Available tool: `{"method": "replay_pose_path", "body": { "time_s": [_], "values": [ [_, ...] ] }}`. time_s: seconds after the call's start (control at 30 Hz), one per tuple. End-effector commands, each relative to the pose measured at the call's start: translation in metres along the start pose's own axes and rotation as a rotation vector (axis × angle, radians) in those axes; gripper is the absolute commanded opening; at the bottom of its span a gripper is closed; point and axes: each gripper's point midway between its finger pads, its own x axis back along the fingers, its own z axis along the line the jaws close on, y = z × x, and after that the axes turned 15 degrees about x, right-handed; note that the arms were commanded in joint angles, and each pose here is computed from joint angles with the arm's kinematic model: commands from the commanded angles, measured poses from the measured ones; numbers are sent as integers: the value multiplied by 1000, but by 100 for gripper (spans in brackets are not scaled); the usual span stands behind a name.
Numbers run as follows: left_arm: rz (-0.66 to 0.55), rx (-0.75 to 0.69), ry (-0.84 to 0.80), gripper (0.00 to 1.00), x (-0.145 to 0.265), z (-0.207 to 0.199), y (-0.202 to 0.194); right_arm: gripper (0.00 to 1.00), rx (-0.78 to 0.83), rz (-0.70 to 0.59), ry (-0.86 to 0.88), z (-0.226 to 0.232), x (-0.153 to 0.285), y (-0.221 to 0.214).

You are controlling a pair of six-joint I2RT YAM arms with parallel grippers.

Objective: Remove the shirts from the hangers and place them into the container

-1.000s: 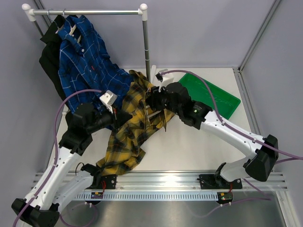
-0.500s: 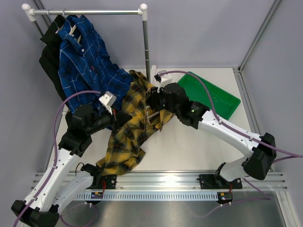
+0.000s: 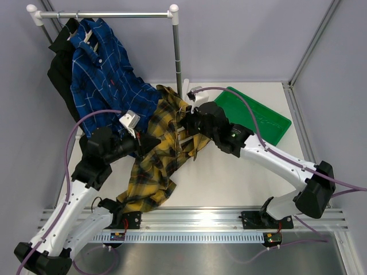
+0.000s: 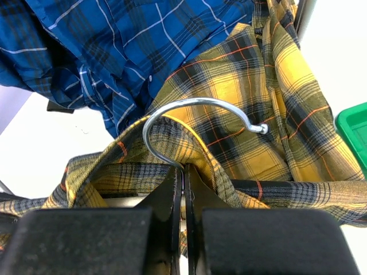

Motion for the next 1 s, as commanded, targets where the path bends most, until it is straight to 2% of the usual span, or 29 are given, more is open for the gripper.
{"method": "replay_pose_path", "body": {
  "time_s": [0.0,0.07,0.1,0.2,0.23,0.43,0.63,0.73,0.77,0.9,0.97],
  "values": [
    [-148,-73,-86,15,3,-29,46,0,24,-76,-47,-9,18,24],
    [-166,-49,-44,38,6,-27,53,0,45,-93,-86,-18,26,32],
    [-176,-46,-30,68,9,-28,58,0,49,-94,-132,-26,28,33],
    [-237,-28,54,97,22,-29,82,0,62,-89,-208,-40,34,39],
    [-266,-18,90,99,28,-31,94,0,62,-91,-233,-44,35,41],
    [-304,76,143,99,38,-43,116,0,52,-95,-339,-54,38,53],
    [-313,134,116,91,27,-67,122,0,50,-89,-371,-51,29,75],
    [-272,162,140,85,7,-68,107,0,36,-78,-365,-47,23,78],
    [-259,166,150,79,1,-69,102,0,27,-66,-363,-46,20,78],
    [-194,156,167,65,-24,-82,77,0,9,-56,-356,-42,15,77],
    [-210,150,211,65,-27,-79,77,0,4,-51,-344,-39,12,76]
  ]
}}
